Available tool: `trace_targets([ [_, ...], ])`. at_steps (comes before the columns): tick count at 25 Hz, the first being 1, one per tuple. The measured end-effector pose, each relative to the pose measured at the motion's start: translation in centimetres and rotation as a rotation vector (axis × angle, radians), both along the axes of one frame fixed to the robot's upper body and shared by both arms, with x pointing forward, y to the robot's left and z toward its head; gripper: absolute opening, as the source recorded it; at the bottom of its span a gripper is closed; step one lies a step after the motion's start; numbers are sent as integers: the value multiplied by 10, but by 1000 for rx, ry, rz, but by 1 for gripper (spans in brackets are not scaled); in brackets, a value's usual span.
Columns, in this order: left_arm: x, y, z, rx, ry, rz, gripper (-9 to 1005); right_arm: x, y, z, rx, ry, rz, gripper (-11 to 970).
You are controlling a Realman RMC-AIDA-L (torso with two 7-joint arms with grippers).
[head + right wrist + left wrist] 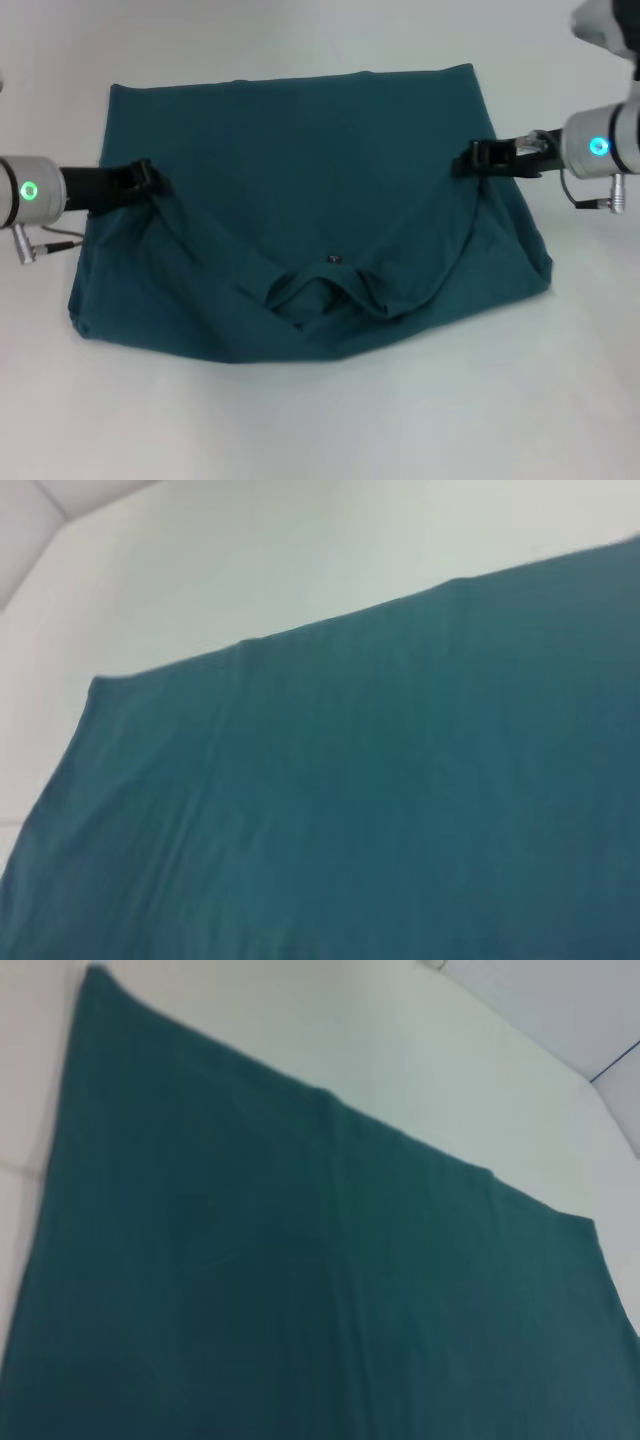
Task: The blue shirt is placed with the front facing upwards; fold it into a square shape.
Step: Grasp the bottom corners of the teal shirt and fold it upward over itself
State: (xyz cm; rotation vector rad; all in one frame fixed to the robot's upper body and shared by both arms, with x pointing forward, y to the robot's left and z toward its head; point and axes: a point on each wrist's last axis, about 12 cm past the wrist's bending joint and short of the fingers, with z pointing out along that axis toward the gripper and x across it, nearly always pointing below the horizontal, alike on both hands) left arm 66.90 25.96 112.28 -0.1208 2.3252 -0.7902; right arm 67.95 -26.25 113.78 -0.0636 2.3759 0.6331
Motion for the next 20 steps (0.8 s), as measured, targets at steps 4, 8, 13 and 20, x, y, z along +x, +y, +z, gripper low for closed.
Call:
trace_targets([
  [4,9,-7,10,23,-35,-17,49,9,10,6,-72,-19,30,47],
  [8,17,-12,18,55,-66,-18,49,14,11,10,-112,-37,22,48],
  [13,24,-11,22,93,-94,12,48,20,6,16,-162,-55,-13,49],
  [20,29,-8,24,121,-118,57,49,30,4,29,-187,-100,-31,50],
])
